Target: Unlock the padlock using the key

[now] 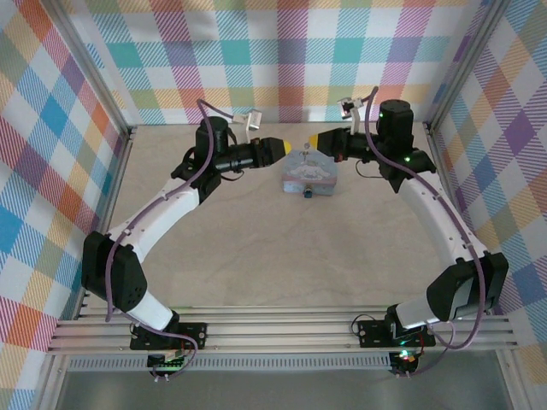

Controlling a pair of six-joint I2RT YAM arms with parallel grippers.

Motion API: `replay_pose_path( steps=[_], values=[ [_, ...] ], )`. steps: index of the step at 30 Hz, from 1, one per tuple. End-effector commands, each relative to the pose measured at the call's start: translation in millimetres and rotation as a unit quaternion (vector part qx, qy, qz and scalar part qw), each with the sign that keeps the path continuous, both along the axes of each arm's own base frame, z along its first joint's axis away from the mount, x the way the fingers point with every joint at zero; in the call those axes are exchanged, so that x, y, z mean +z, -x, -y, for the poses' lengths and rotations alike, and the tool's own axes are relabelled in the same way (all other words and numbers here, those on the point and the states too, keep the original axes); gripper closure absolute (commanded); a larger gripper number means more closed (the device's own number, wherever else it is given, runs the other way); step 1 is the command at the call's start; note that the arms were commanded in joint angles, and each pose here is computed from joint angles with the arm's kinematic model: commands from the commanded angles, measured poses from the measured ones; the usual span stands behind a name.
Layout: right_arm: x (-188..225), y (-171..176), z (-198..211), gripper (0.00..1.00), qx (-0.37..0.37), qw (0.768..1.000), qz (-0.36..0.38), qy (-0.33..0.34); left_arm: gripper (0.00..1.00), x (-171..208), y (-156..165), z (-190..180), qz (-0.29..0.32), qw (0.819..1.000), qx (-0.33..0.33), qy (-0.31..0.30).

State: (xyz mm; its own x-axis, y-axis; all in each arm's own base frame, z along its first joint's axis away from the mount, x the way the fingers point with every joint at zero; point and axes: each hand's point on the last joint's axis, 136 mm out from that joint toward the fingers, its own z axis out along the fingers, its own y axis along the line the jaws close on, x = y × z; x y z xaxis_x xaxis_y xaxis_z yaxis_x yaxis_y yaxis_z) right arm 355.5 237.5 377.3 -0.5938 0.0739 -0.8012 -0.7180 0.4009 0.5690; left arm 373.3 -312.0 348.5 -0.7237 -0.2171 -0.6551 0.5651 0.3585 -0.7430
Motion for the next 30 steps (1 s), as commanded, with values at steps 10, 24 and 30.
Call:
replay_pose_path(
  steps=[10, 24, 30],
  values=[
    [10, -7, -13, 1.00, 0.030, 0.997, -0.031, -0.059, 0.61, 59, 24, 10, 0.033, 0.988, -0.047, 0.144],
    [8, -4, -13, 1.00, 0.034, 0.997, -0.041, -0.060, 0.67, 42, 24, 32, 0.004, 0.987, -0.073, 0.142],
    [10, -5, -14, 1.00, 0.035, 0.995, -0.056, -0.074, 0.70, 40, 24, 33, 0.002, 0.987, -0.079, 0.139]
  ],
)
